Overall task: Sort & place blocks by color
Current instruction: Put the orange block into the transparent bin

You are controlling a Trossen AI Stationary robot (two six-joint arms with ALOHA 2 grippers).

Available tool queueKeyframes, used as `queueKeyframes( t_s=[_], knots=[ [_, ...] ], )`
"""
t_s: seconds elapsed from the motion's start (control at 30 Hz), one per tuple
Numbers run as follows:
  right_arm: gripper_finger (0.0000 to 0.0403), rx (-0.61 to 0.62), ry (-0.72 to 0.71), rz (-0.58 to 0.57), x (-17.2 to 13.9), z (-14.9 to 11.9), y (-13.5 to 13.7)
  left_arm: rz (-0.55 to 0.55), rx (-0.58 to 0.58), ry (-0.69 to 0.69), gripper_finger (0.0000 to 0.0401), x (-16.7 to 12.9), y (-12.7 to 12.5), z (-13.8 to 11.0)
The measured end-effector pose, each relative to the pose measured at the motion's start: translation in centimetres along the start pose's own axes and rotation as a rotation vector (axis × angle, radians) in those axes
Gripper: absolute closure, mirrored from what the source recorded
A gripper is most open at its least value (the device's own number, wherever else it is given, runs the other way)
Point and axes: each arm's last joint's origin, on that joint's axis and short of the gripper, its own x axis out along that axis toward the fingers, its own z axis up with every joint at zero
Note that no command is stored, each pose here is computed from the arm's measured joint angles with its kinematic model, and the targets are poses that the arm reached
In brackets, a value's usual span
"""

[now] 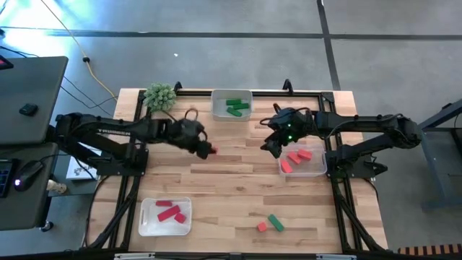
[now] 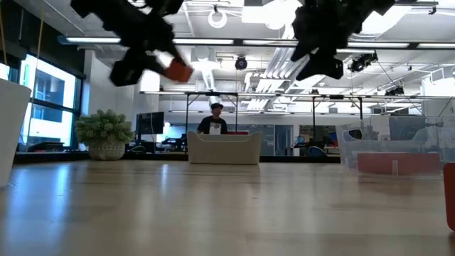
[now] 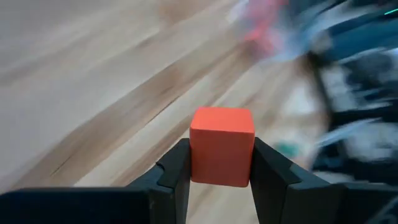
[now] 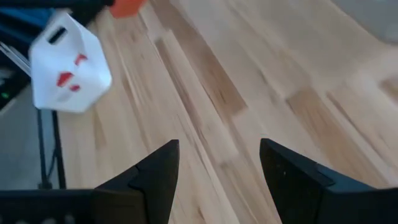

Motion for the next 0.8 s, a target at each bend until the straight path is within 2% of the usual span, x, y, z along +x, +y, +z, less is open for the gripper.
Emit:
queueKeyframes(
  t_s=[0.17,0.33,0.47,0.73,0.8],
  knots=[
    [0.0190,-0.016,-0.086,0.045,0.0,0.8,0.5,-0.158,0.004,-0.017,0.0300,-0.3,-0.1,2.2],
    [0.0190,-0.037,-0.164,0.064,-0.1,1.5,0.8,-0.254,-0.004,-0.031,0.0300,-0.6,0.0,3.6],
    [0.0190,-0.114,-0.249,0.075,-0.3,2.2,1.1,-0.319,-0.019,-0.040,0.0298,-0.9,0.0,4.5],
    [0.0171,-0.234,-0.554,0.013,-1.3,4.3,2.0,-0.453,-0.049,-0.130,0.0298,-1.7,-0.6,6.1],
    [0.0161,-0.302,-0.615,-0.006,-1.6,4.7,2.2,-0.488,-0.066,-0.156,0.0298,-1.9,-0.8,6.5]
  ],
)
